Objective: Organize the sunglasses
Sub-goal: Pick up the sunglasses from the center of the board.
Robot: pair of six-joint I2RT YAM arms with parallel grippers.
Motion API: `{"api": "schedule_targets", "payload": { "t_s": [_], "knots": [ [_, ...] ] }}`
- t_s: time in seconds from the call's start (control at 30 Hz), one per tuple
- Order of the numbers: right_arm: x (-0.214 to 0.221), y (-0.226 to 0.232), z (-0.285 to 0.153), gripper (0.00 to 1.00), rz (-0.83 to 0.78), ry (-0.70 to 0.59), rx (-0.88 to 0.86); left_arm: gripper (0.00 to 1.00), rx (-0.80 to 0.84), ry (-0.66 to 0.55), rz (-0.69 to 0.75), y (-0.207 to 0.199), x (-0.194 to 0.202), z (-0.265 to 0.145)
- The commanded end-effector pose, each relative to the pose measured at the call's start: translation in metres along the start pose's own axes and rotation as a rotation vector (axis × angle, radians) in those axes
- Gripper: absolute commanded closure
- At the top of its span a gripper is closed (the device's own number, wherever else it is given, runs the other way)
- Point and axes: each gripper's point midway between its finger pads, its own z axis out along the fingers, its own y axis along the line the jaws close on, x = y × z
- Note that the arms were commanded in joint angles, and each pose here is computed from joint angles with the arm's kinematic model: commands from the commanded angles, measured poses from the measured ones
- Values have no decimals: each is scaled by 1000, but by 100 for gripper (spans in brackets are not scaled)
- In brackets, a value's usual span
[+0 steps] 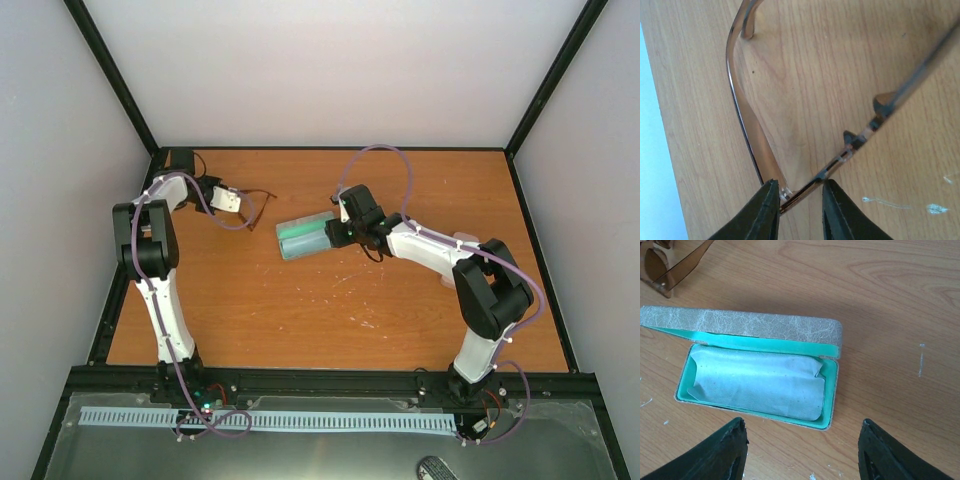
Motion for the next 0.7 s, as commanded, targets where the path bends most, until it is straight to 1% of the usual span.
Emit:
{"api": "schedule_targets", "payload": {
  "t_s": [0.0, 0.2, 0.47, 0.6, 0.67],
  "knots": [
    [6, -2, 8, 41, -8, 11, -1, 78, 54, -14, -8, -17, -6, 5],
    [5, -1, 8, 41, -8, 7, -8, 84, 66, -8, -16, -24, -9, 1],
    [3, 1, 7, 42, -7, -1, -18, 95, 89, 10, -61, -31, -9, -2],
    [-1, 2, 4, 42, -4, -12, -23, 99, 46, 22, -101, -17, -8, -9],
    [-7, 4, -1, 42, -2, -44, -34, 99, 17, 16, -159, -6, -10, -15]
  ]
}}
